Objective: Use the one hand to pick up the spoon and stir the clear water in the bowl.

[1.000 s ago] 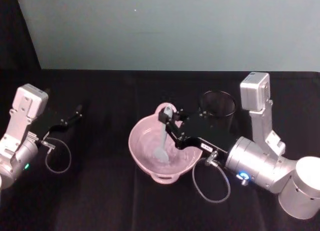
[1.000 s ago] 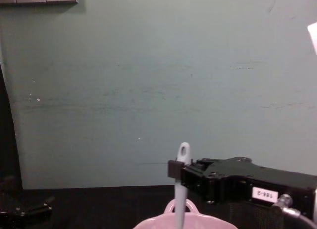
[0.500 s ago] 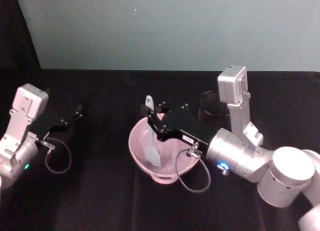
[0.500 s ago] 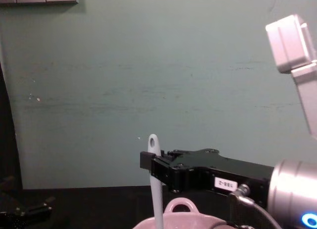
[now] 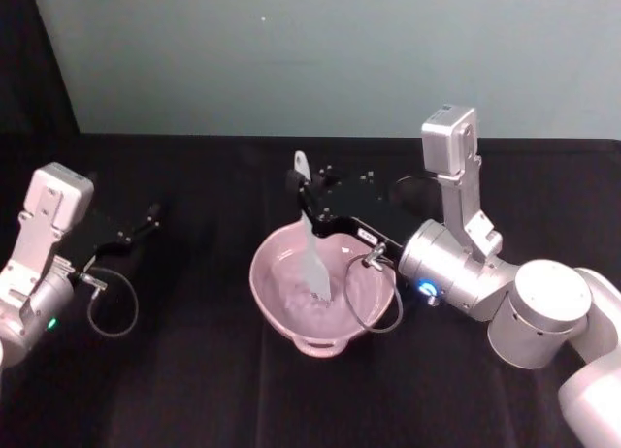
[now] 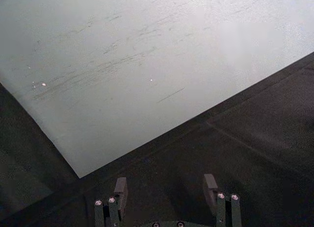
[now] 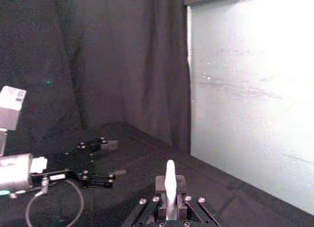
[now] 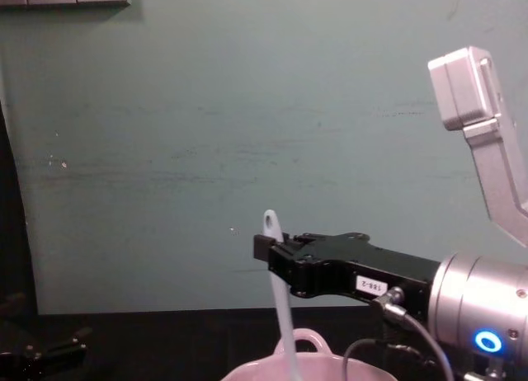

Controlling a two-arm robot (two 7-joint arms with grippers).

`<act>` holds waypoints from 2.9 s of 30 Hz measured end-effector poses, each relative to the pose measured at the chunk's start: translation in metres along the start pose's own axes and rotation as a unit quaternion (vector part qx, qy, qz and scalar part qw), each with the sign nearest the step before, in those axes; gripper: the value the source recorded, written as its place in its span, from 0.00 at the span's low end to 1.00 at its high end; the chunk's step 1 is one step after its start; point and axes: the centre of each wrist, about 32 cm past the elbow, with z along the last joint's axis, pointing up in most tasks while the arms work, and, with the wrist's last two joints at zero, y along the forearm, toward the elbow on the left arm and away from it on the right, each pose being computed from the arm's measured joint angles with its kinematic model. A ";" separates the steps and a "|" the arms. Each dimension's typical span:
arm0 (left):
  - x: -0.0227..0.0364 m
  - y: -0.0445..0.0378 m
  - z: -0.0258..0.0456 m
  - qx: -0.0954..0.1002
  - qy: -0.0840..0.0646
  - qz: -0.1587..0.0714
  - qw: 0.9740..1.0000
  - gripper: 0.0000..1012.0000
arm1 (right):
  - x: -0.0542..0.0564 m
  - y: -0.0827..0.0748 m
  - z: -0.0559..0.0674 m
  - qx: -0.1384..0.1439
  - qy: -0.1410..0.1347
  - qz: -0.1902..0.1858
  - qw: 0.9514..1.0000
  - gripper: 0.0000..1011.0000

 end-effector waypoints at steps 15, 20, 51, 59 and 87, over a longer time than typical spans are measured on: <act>0.0000 0.0000 0.0000 0.000 0.000 0.000 1.000 1.00 | 0.003 -0.038 0.005 -0.010 -0.013 -0.014 1.000 0.12; 0.0000 0.0000 0.0000 0.000 0.000 0.000 1.000 1.00 | -0.009 -0.046 0.008 -0.010 -0.001 0.005 1.000 0.12; 0.0000 0.0000 0.0000 0.000 0.000 0.000 1.000 1.00 | -0.006 -0.027 0.038 0.078 0.039 -0.043 0.995 0.12; 0.0000 0.0000 0.0000 0.000 0.000 0.000 1.000 1.00 | -0.010 -0.043 0.057 0.093 0.071 -0.099 0.988 0.12; 0.0000 0.0000 0.0000 0.000 0.000 0.000 1.000 1.00 | 0.032 -0.075 0.085 0.118 0.204 -0.302 0.924 0.12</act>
